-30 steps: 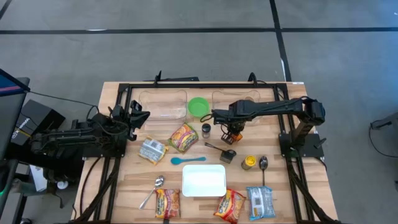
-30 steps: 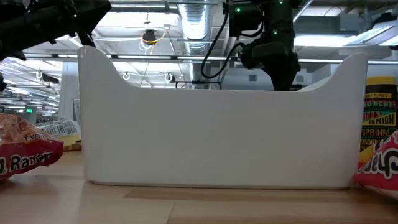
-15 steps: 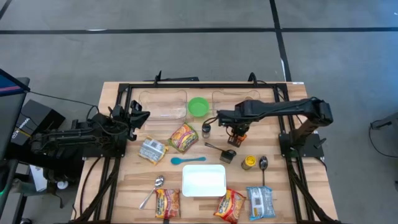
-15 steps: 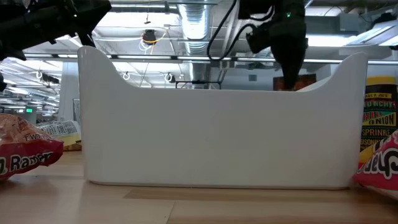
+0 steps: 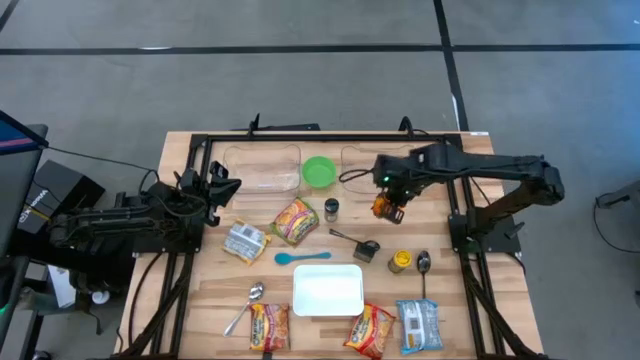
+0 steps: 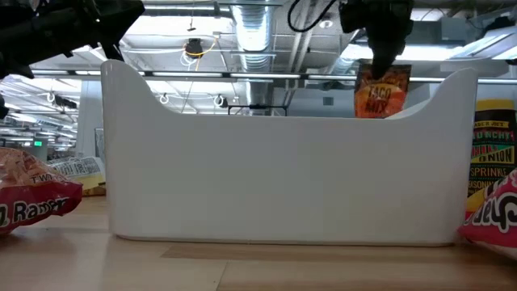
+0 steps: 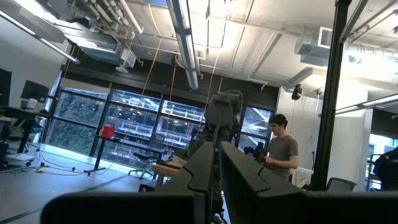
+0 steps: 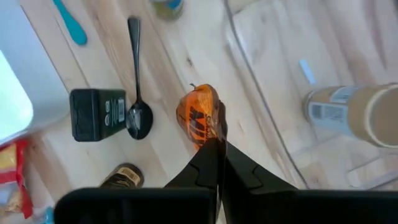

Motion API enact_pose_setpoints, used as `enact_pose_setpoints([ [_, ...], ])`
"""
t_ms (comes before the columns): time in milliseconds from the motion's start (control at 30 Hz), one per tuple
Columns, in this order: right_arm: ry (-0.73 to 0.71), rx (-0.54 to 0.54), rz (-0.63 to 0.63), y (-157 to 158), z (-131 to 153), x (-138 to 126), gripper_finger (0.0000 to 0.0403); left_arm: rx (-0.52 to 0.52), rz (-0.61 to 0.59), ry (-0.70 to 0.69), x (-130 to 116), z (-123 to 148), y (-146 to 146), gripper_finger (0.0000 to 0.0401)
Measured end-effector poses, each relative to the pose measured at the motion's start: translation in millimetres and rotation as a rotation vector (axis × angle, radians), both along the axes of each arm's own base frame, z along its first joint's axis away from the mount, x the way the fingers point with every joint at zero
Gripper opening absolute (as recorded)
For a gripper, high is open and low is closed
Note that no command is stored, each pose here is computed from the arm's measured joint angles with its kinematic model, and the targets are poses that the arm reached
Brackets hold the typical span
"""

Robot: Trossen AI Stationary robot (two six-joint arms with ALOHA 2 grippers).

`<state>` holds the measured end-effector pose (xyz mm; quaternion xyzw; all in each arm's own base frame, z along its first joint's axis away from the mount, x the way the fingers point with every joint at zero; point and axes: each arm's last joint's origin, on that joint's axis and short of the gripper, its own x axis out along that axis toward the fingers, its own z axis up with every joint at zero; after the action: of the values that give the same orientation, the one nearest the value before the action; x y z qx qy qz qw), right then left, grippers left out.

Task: Pick & Place Food Item
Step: Put the orange seasoning into the right transparent bin

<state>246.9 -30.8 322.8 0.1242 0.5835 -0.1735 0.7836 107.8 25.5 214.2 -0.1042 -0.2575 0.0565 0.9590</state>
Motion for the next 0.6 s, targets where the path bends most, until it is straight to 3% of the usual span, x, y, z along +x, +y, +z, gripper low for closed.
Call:
enact_pose_setpoints([
  [367,-0.147,-0.070,-0.108,-24.3,28.2,-30.8,0.0000,0.000,0.000,0.000,0.0,0.0,0.0,0.0021],
  [600,-0.155,-0.095,-0.163,-43.7,30.2,-37.6,0.0000,0.000,0.000,0.000,0.0,0.0,0.0,0.0021],
])
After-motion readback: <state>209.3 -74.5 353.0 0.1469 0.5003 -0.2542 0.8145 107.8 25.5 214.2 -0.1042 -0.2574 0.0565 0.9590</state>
